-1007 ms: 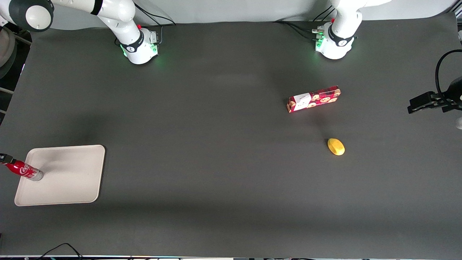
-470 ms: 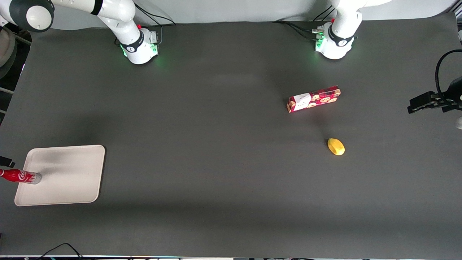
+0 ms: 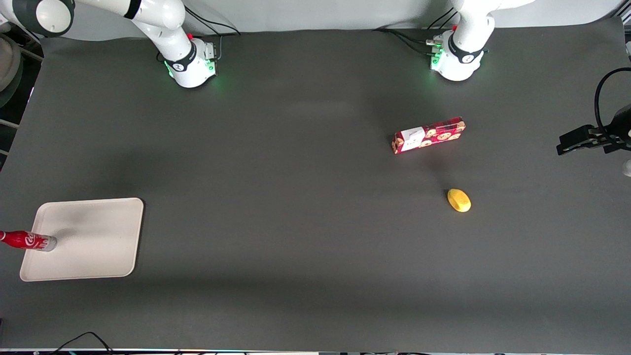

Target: Place coke bottle on tray

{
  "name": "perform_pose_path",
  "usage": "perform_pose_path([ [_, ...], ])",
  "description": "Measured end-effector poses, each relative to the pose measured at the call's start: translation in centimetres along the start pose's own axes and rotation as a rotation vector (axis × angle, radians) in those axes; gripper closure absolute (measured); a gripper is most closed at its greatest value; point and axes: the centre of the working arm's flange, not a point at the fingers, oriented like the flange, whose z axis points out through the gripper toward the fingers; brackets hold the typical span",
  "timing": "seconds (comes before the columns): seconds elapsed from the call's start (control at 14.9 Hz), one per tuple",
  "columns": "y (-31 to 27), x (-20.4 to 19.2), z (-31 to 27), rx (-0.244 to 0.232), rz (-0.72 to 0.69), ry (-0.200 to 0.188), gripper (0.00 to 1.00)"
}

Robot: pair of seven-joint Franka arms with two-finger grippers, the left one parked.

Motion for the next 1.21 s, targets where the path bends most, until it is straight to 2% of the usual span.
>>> perform_pose_path([
  [0.2, -2.9, 1.1, -5.5, 0.015, -0.036, 0.032, 0.0],
  [0.34, -6.9, 1.8, -9.0, 0.045, -0.051, 0.03, 0.0],
  [0.6, -18.7, 2.2, -16.0, 0.117, -0.031, -0.022, 0.0],
  [0.81, -28.9, 0.7, -20.3, 0.159, -0.026, -0.063, 0.0],
  [1.01, -36.4, -3.1, -22.9, 0.157, -0.034, -0.095, 0.0],
  [1.21, -39.0, -7.3, -24.1, 0.137, -0.012, -0.125, 0.0],
])
